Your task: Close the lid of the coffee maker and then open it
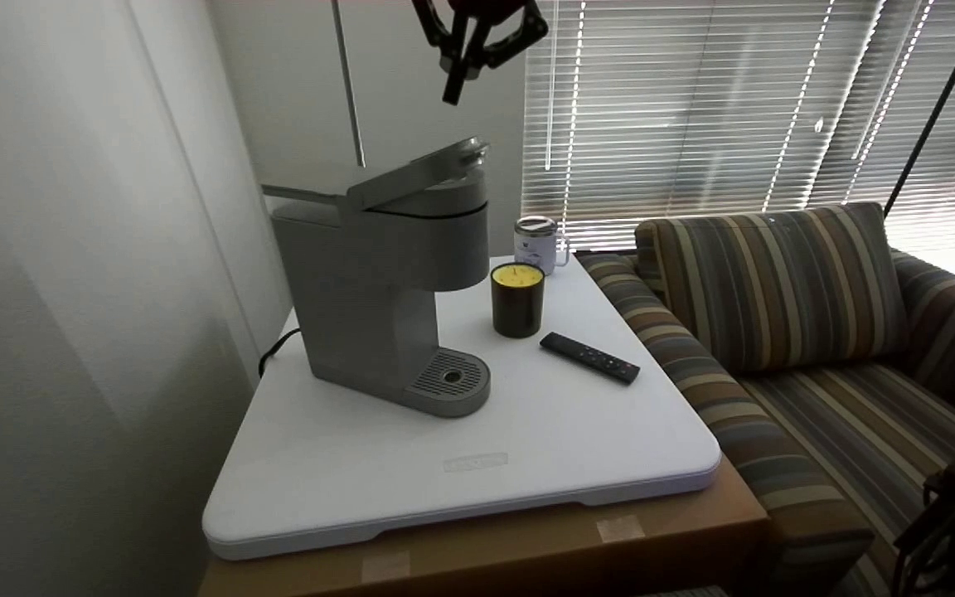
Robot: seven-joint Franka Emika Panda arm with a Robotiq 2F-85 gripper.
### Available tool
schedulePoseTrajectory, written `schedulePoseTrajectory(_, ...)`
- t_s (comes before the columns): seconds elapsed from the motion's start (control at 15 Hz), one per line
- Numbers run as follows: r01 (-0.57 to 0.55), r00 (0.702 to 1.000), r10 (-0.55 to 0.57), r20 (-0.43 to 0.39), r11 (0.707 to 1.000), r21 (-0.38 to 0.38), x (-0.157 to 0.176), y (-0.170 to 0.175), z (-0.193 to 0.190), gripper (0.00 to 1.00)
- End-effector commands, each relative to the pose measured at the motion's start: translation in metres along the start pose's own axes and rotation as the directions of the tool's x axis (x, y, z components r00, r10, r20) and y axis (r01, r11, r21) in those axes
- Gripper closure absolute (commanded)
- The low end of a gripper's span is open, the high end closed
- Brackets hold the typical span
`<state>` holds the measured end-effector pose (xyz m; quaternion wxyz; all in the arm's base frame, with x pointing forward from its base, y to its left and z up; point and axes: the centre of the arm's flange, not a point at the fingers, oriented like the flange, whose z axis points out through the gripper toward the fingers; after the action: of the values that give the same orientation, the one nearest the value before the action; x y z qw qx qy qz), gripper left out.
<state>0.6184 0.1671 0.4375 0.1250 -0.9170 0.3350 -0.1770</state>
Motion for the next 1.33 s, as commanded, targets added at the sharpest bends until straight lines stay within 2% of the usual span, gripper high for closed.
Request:
schedulePoseTrajectory(0.0, -0.034, 0.999, 0.033, -0.022, 0.998, -0.049, 0.003, -0.006, 0.005, 1.00)
schedulePoseTrajectory(0.4, -0.147, 0.984, 0.136, -0.111, 0.984, -0.097, 0.026, 0.024, -0.008, 1.00)
schedulePoseTrajectory(0.6, -0.189, 0.981, 0.179, -0.071, 0.967, -0.171, 0.024, 0.037, 0.002, 1.00)
schedulePoseTrajectory(0.87, -0.187, 0.982, 0.191, -0.012, 0.949, -0.252, 0.007, 0.045, 0.024, 1.00)
schedulePoseTrajectory(1.27, -0.172, 0.983, 0.183, 0.018, 0.949, -0.264, -0.016, 0.035, 0.048, 1.00)
